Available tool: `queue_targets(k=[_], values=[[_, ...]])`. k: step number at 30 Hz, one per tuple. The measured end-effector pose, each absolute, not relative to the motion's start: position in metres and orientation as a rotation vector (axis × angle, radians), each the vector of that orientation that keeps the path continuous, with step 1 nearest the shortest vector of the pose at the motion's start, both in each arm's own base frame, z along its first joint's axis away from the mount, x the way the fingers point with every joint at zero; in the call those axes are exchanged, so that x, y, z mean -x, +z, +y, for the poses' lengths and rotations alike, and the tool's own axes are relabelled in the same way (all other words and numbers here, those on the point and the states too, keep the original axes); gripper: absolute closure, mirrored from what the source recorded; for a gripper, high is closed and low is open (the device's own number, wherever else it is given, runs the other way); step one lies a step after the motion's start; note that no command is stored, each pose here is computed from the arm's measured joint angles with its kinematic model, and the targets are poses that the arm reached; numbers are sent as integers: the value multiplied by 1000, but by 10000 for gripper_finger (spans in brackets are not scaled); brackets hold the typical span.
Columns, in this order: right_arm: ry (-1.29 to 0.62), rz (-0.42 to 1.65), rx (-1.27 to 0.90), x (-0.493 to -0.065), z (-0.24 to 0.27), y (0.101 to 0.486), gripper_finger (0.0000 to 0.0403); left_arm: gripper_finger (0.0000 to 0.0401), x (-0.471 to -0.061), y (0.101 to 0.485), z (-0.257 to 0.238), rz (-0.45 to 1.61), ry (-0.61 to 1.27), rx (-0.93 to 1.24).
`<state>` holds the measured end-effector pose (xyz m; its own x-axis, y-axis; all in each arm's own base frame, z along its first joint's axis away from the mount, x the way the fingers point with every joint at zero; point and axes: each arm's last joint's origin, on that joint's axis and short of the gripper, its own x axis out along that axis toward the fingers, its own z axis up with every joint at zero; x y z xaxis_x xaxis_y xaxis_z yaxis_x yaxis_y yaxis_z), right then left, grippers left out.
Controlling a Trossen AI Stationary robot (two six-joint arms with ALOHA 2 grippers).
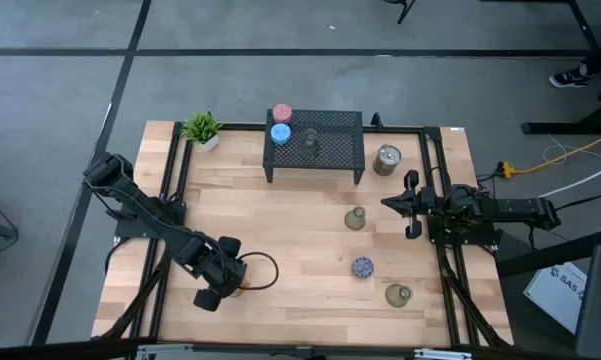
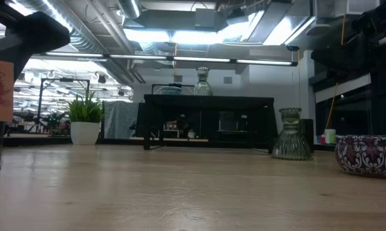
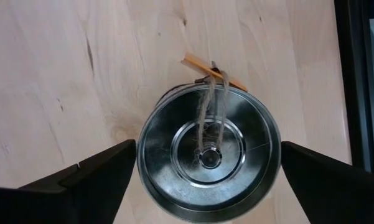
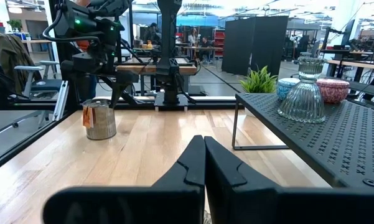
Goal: Pick & Place candle stick holders
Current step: Put the bottom silver scented candle on the shelf
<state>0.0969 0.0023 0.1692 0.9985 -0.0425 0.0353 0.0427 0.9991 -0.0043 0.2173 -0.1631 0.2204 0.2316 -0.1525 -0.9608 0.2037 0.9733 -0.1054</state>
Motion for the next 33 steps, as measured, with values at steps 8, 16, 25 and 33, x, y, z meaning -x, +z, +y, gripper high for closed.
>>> queue_targets(k=[8,16,25,33], values=[[-42,-35,5,-97,2,169,402,51,-219,220,-160,1315,-229,-25],[-42,-35,5,-97,2,169,402,57,-223,221,-155,1324,-203,17],[-42,-35,5,-97,2,169,402,59,-226,225,-146,1359,-188,3],[-43,-36,5,-97,2,169,402,59,-227,225,-146,1345,-193,-19]])
